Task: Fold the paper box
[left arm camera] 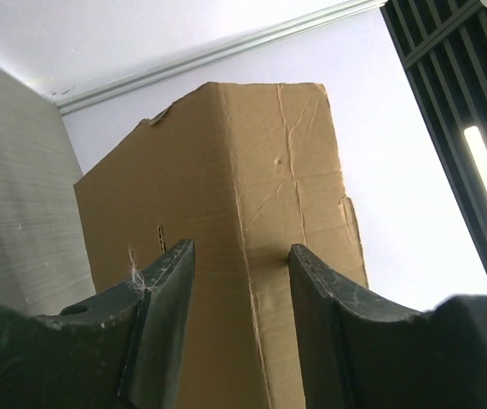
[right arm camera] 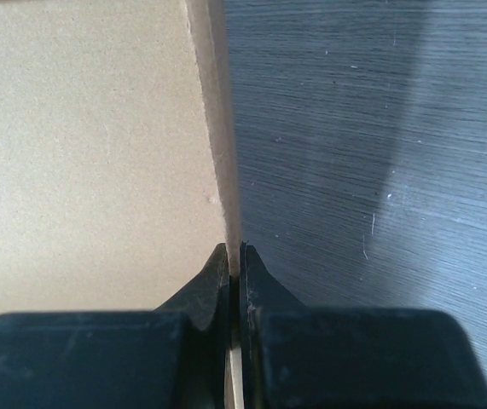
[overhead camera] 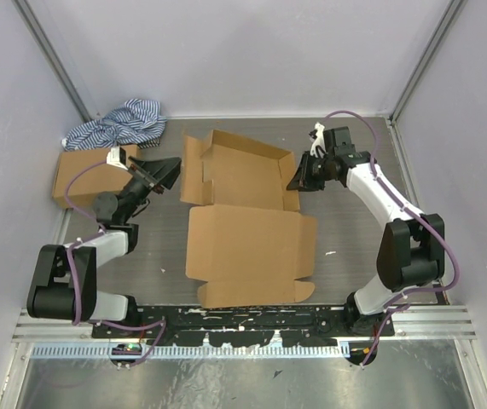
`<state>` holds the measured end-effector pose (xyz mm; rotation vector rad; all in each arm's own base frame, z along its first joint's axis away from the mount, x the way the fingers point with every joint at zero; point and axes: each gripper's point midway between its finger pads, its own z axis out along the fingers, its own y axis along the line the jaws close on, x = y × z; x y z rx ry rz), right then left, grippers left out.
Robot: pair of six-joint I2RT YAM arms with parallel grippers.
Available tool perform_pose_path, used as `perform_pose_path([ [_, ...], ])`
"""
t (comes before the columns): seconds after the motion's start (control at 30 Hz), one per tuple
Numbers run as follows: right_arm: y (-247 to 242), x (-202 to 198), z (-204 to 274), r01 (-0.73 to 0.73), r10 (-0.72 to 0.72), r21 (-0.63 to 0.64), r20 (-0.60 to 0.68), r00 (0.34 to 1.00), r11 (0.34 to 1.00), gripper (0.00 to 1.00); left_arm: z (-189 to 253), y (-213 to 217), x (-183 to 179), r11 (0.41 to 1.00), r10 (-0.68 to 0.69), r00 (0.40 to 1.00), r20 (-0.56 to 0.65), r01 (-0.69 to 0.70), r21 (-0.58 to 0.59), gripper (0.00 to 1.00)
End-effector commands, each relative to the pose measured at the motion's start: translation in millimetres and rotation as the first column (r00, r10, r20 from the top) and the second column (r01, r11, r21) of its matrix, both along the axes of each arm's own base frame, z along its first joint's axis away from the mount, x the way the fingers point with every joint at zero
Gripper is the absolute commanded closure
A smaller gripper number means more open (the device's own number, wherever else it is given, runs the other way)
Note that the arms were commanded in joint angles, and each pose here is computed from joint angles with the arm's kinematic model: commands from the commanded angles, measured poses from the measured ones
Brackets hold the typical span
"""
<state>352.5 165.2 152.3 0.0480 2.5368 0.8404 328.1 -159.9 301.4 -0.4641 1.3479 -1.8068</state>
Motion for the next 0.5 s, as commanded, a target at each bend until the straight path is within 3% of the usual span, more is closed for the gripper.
perform_pose_path([
  [0.0, 5.1, 12.1, 19.4, 0.003, -0.001, -0.033, 0.067, 0.998, 0.999, 0.99, 2.5, -7.5, -1.8, 0.999, -0.035, 0.998, 0.058, 0.034, 0.031, 0.45],
  [0.23, 3.5, 10.7, 15.1, 0.015, -0.011, -0.072, 0.062, 0.998, 0.997, 0.99, -21.2, -20.8, 0.2, 0.99, -0.111, 0.994, 0.007, 0.11, 0.082, 0.49],
  [0.47, 0.6, 9.9, 2.1, 0.032, -0.026, -0.146, 0.039, 0.999, 0.989, 0.99, -62.0, -30.9, 1.1, 0.954, -0.135, 0.986, -0.094, 0.155, 0.257, 0.51],
])
